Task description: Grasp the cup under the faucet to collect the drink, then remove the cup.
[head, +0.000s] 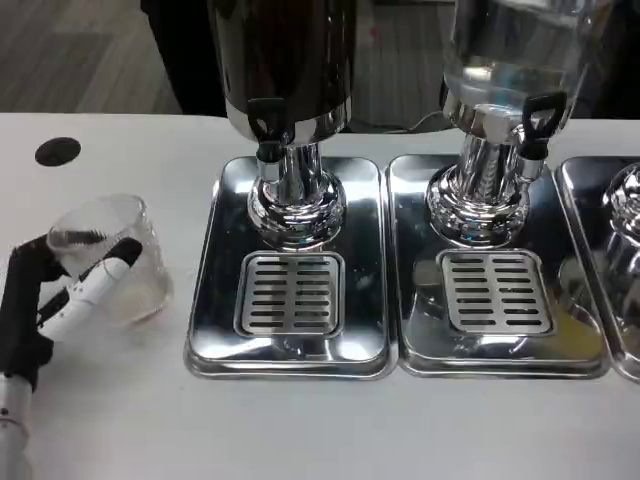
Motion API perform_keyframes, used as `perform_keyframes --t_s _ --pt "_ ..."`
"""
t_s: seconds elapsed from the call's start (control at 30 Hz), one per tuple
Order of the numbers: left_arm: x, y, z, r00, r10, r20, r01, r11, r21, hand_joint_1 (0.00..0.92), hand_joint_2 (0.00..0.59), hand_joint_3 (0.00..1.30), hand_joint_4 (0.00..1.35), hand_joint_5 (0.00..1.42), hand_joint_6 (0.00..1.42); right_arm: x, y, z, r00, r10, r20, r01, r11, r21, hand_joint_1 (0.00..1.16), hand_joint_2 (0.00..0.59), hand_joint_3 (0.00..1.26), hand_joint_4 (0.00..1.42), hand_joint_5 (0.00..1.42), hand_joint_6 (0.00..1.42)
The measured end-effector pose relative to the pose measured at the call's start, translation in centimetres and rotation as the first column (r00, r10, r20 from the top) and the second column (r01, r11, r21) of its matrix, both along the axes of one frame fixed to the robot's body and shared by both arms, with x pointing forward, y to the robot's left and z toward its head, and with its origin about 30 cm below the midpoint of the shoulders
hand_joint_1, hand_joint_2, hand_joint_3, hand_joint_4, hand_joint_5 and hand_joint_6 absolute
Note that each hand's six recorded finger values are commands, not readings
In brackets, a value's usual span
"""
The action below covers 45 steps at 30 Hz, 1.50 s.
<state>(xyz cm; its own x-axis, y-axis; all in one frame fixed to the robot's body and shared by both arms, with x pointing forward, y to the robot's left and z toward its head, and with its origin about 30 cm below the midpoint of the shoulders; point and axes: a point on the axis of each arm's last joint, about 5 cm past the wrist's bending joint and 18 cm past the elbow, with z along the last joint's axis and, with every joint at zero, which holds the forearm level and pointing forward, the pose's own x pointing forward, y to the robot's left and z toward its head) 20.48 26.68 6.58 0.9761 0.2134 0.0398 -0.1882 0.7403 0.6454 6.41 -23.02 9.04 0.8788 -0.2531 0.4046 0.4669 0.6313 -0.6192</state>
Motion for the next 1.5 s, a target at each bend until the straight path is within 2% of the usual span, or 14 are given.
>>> perform_keyframes --t_s 0.17,0.3,0.5,0.6,0.73,0.83,1.03,1.5 --pt "0.3 -0.6 0.3 1.000 0.000 0.002 0.000 0.999 0.034 0.146 0.215 0.55 0.64 0.49 0.36 0.1 0.00 0.00 1.0000 0.000 0.002 0.000 1.000 0.002 0.59 0.586 0.33 0.21 0.13 0.03" --pt "0.6 -1.2 0.5 1.000 -0.024 -0.004 0.025 0.995 0.098 0.150 0.221 0.55 0.64 0.49 0.36 0.0 -0.04 -0.05 1.0000 -0.002 0.003 0.002 1.000 0.006 0.59 0.586 0.33 0.21 0.13 0.03" --pt "1.1 -3.1 0.5 0.993 -0.116 -0.027 0.120 0.965 0.234 0.155 0.222 0.55 0.63 0.49 0.34 0.1 -0.16 0.01 0.9999 -0.006 0.012 0.006 1.000 0.012 0.59 0.586 0.33 0.21 0.13 0.03" --pt "1.4 -3.6 0.5 0.991 -0.132 -0.027 0.135 0.956 0.260 0.160 0.221 0.55 0.63 0.49 0.34 0.0 -0.33 0.01 0.9998 -0.015 0.014 0.015 1.000 0.015 0.59 0.586 0.33 0.21 0.13 0.03" --pt "1.4 -4.2 0.3 0.990 -0.138 -0.029 0.141 0.951 0.275 0.166 0.221 0.55 0.63 0.49 0.32 -0.1 -0.45 0.00 0.9997 -0.022 0.014 0.021 1.000 0.019 0.59 0.586 0.33 0.21 0.13 0.03" --pt "1.4 -5.3 -0.1 0.987 -0.157 -0.038 0.161 0.949 0.273 0.167 0.221 0.55 0.63 0.49 0.32 -0.3 -0.62 -0.16 0.9996 -0.028 0.009 0.028 0.999 0.024 0.59 0.586 0.33 0.21 0.13 0.03" --pt "1.5 -5.9 -0.1 0.984 -0.175 -0.033 0.178 0.947 0.267 0.168 0.221 0.55 0.63 0.49 0.32 -0.4 -0.75 -0.21 0.9995 -0.032 0.009 0.031 0.999 0.026 0.59 0.586 0.33 0.21 0.13 0.03" --pt "1.8 -7.9 0.1 0.983 -0.184 -0.008 0.181 0.959 0.216 0.160 0.226 0.55 0.63 0.49 0.31 -0.8 -0.76 -0.25 0.9996 -0.026 0.008 0.026 0.999 0.028 0.59 0.586 0.33 0.21 0.13 0.03"
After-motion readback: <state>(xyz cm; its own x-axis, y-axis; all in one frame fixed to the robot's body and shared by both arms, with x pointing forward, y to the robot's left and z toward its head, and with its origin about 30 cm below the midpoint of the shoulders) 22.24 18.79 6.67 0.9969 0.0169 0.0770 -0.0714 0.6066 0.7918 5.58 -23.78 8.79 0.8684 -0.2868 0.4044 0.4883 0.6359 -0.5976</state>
